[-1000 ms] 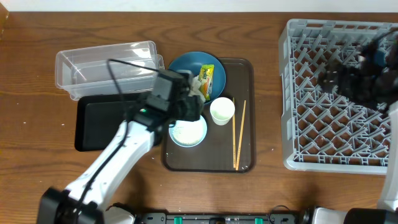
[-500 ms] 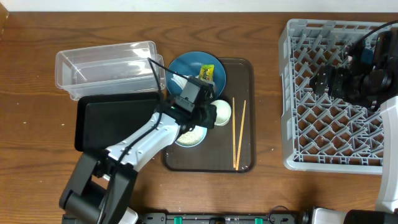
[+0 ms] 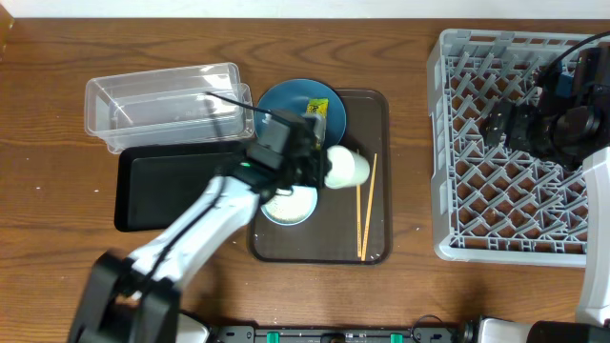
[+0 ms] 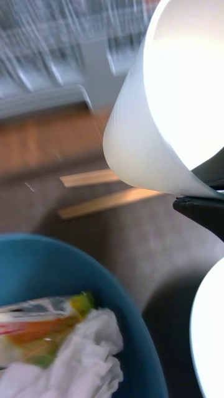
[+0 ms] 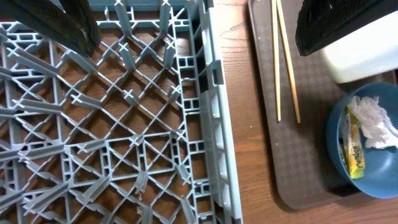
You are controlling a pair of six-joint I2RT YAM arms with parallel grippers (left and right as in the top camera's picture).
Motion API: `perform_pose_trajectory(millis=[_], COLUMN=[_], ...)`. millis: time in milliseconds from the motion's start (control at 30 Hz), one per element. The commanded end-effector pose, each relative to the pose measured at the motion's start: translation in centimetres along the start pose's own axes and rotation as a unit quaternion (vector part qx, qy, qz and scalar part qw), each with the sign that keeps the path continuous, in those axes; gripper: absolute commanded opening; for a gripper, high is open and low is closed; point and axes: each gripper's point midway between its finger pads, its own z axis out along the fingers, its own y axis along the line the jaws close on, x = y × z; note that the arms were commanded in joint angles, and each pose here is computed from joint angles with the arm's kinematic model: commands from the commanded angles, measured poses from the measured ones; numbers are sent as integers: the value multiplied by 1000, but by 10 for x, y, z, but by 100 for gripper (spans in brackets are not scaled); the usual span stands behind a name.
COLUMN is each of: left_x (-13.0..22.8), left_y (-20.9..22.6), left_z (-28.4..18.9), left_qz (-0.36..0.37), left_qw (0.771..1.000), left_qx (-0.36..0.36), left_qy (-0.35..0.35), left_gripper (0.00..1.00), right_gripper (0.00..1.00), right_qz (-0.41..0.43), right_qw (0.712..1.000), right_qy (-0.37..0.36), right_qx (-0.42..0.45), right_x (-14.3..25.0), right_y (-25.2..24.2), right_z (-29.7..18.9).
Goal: Sort waste into correct bins and load items into the dishwasher rack
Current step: 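Grasp the white cup with the left gripper, then hand the white cup from the left gripper to the right gripper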
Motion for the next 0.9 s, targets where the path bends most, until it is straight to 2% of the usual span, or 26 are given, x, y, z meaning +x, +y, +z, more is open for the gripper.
perform_pose_trajectory(millis=[0, 67, 133, 167, 267, 367, 633, 867], left_x=[-20, -29, -33, -35, -35, -32, -28, -25], left_y=[-20, -24, -36, -44, -58, -69, -79, -84], left_z=[-36, -51, -69, -80, -101, -111, -101, -99], left_qz=[-83, -108, -110, -102, -82, -62, -60, -71], left_qw=[992, 982, 966, 955, 932, 920, 924, 921], left_qx=[100, 155, 231, 277, 349, 383, 373, 375], left_qy=[-6, 0, 17, 28, 48, 62, 67, 79], left_gripper=[6, 6, 6, 6, 6, 6, 6, 6], right_gripper=[99, 99, 99, 99, 99, 99, 99, 97], right_qz=[-21, -67, -125, -163, -239, -277, -347, -383], right_qw=[1000, 993, 971, 948, 871, 821, 769, 740], right_qy=[11, 14, 15, 13, -2, -11, 17, 27], right_qx=[-18, -98, -204, -273, -429, -500, -537, -552], right_x=[2, 3, 8, 14, 32, 46, 78, 97], right_y=[7, 33, 67, 88, 135, 160, 211, 235], right_z=[7, 9, 6, 0, -22, -31, -30, -34])
